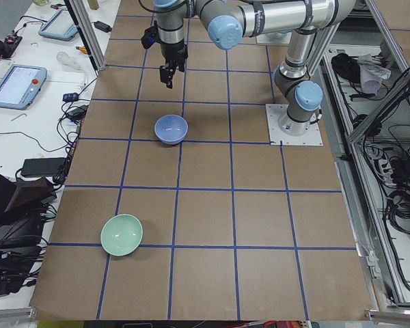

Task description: Stack green bowl on blue bowl

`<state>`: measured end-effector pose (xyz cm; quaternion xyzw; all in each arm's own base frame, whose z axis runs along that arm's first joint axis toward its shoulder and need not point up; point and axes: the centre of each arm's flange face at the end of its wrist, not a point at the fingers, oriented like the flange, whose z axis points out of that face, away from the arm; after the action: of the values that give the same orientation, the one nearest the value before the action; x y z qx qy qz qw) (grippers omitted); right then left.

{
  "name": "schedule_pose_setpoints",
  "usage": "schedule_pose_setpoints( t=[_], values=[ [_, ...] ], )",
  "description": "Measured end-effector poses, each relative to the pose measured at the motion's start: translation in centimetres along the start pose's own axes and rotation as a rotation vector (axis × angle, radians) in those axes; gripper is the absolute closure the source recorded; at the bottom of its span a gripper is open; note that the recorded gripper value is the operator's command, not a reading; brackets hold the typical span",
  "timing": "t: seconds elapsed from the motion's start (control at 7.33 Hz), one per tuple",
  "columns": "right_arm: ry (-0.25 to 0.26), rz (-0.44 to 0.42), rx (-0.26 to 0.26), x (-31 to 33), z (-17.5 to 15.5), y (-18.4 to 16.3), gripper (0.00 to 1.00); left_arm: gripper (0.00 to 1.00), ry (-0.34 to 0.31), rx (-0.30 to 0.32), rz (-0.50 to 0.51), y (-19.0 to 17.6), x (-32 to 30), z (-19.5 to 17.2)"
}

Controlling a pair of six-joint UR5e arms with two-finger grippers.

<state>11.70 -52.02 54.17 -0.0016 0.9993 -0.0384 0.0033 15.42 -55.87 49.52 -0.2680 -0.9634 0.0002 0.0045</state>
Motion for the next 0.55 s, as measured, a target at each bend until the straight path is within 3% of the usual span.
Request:
schedule_pose_setpoints(
  t=[0.55],
  values=[
    [0.0,0.0,0.0,0.0,0.0,0.0,0.0,0.0,-0.091,-0.087,0.407,5.2,-20.9,6.5]
  ],
)
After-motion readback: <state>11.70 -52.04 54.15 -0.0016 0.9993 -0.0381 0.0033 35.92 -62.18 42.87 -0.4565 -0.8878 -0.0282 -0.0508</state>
